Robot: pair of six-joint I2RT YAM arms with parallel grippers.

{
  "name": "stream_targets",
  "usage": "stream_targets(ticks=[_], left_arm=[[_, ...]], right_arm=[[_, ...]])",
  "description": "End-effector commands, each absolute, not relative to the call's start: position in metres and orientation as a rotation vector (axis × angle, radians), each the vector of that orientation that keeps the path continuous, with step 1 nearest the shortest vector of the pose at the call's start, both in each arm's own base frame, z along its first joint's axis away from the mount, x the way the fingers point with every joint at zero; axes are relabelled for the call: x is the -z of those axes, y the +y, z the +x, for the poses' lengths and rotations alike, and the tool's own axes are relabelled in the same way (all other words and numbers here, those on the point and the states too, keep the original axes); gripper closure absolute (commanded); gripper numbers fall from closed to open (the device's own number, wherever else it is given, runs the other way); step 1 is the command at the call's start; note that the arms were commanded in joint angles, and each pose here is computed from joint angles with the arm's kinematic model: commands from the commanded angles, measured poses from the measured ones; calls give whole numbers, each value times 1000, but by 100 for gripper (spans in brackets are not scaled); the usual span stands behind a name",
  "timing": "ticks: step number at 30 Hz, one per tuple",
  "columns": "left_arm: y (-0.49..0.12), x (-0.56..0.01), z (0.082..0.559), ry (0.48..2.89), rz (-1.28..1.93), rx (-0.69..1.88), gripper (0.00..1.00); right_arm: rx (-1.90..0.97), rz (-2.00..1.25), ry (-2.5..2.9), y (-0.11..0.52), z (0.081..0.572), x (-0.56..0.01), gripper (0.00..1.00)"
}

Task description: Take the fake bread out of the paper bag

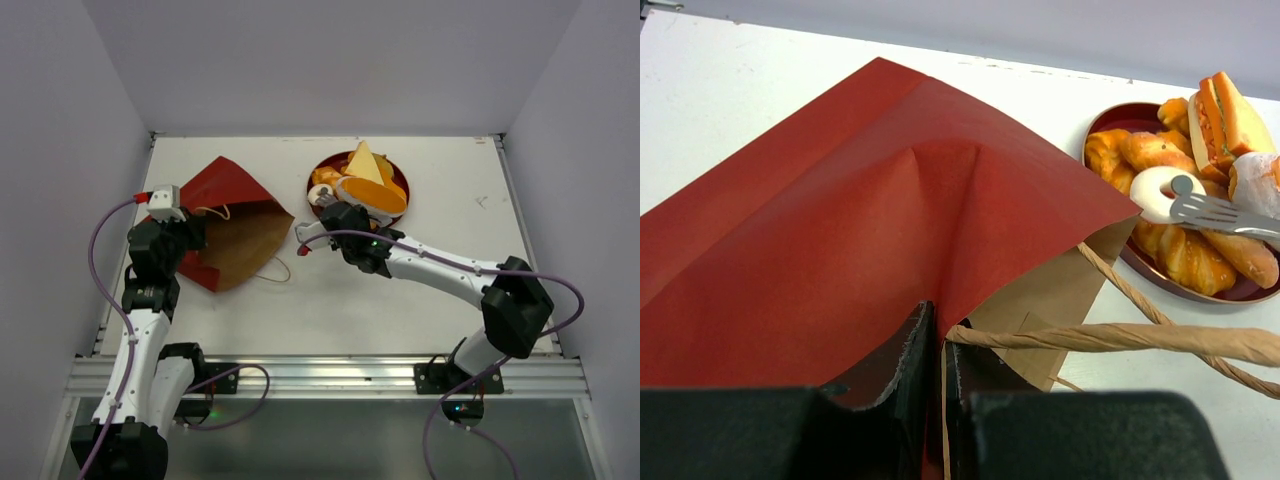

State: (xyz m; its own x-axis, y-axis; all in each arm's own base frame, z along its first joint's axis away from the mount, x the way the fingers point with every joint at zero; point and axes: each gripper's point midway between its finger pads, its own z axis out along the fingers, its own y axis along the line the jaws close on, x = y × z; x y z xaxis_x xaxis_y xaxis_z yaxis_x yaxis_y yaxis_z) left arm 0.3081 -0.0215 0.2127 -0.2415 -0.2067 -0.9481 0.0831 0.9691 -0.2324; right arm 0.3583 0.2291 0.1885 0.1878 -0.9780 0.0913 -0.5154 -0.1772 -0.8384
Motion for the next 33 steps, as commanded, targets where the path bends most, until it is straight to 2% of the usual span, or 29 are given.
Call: stream_targets(ticks=[1, 8, 13, 20, 33], left_arm=[[-21, -214, 308, 1790, -66, 263, 87], [-22, -215, 308, 1788, -61, 266, 87], [-23, -215, 307, 1787, -56, 267, 87], [-23, -215, 308, 1787, -56, 269, 87], [-23, -215, 308, 1787, -56, 271, 87]], right_arm=[[958, -1779, 1388, 222, 366, -189, 99], [991, -1819, 1420, 214, 369, -170, 91], [994, -1841, 1437, 212, 369, -157, 74], [958, -1825, 1452, 213, 366, -163, 62], [923, -1837, 1455, 210, 356, -168, 54]])
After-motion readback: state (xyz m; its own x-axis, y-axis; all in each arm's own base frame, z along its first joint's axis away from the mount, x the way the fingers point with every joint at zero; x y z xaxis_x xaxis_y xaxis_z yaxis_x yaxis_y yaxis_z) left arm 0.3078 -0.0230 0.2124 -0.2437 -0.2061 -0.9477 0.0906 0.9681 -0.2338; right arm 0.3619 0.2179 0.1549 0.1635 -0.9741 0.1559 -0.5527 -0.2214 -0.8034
